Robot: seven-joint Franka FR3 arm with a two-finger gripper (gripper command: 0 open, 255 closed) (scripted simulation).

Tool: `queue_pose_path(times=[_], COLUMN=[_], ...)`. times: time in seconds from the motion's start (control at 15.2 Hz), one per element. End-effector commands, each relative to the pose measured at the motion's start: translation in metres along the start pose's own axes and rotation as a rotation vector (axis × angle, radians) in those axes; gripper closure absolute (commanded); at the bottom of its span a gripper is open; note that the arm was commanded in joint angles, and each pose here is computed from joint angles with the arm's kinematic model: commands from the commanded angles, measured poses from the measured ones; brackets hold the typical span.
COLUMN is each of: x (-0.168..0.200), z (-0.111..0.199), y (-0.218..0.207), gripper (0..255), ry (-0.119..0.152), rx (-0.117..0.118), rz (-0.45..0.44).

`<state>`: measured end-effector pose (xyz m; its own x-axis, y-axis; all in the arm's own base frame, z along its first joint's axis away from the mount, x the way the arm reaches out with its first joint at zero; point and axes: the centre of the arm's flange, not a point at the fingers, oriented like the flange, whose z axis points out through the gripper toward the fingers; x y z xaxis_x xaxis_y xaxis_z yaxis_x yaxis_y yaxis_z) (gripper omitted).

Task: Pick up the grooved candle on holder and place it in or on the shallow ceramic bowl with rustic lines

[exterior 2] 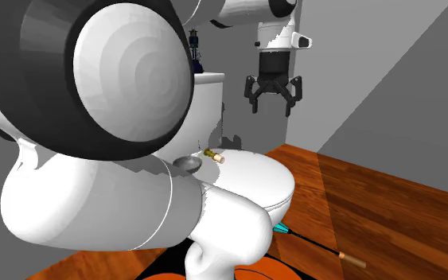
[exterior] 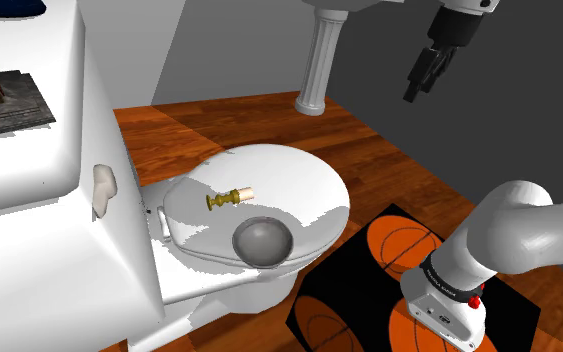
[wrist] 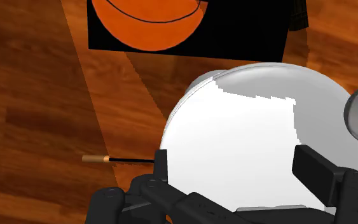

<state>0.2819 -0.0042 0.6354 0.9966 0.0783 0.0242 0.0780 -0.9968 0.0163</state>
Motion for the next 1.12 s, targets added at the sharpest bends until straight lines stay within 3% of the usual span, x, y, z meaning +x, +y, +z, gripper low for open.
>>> queue_pose_path(times=[0.0, 1.06], x=[0.0, 0.128], z=[0.0, 0.124], y=[0.0, -0.119], gripper=[0, 0], ry=[0.0, -0.087], rx=[0.0, 0.059], rz=[0.0, -0.111])
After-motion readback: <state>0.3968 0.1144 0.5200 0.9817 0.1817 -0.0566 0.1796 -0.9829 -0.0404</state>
